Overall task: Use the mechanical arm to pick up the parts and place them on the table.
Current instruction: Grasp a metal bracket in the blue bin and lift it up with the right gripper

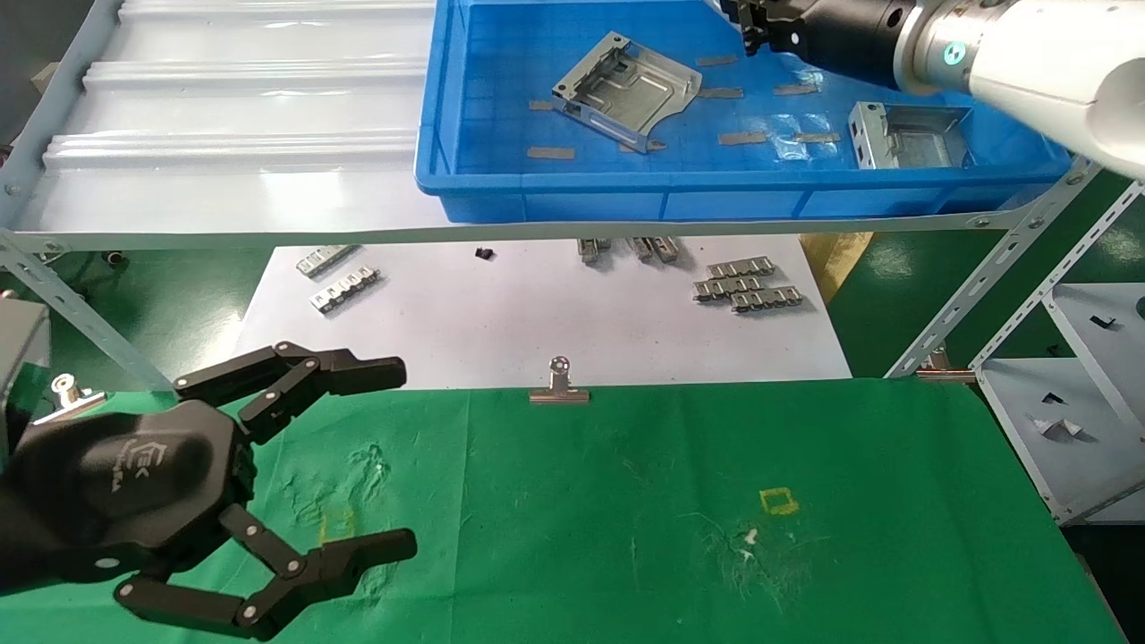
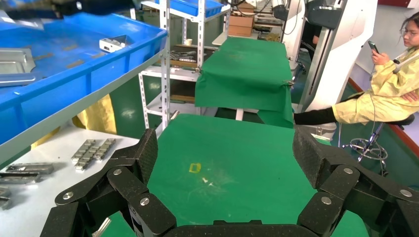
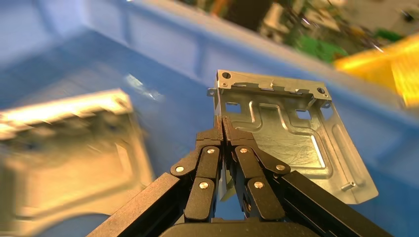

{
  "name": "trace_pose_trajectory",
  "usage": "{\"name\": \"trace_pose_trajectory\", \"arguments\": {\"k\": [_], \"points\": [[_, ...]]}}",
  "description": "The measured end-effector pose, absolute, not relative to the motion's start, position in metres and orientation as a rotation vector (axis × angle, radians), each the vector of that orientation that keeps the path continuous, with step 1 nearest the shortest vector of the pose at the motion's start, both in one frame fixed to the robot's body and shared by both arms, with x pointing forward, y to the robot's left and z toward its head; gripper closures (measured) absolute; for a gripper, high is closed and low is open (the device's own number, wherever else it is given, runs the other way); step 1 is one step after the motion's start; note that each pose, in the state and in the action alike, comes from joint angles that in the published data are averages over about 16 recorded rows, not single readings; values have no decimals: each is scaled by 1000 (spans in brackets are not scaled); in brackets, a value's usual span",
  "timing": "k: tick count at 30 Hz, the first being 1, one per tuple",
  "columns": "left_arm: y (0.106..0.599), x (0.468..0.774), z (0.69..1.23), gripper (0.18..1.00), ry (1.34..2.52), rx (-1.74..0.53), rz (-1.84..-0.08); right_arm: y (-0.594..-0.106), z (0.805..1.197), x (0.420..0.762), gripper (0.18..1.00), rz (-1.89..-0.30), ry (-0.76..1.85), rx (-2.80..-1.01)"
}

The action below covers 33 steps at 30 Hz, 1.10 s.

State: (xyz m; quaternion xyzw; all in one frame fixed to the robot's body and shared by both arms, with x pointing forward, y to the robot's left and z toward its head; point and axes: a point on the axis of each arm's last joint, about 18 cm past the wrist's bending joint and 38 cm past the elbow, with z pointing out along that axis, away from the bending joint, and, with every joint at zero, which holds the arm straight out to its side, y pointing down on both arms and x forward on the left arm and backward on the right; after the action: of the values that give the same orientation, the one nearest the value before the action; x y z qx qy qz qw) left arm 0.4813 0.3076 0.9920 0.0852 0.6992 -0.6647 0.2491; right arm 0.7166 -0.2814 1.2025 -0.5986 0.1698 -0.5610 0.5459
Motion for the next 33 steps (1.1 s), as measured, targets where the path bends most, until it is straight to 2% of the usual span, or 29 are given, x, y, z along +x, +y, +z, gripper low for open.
{"name": "trace_pose_trajectory", "arguments": {"k": [12, 20, 33], "points": [[308, 481, 992, 184, 1904, 232, -1811, -292, 1200, 620, 987, -1074, -61, -1604], [308, 481, 992, 184, 1904, 232, -1811, -311, 1186, 570, 987, -990, -219, -1683], [308, 481, 992, 184, 1904, 232, -1811, -322, 1121, 501, 987, -809, -317, -1843]]}}
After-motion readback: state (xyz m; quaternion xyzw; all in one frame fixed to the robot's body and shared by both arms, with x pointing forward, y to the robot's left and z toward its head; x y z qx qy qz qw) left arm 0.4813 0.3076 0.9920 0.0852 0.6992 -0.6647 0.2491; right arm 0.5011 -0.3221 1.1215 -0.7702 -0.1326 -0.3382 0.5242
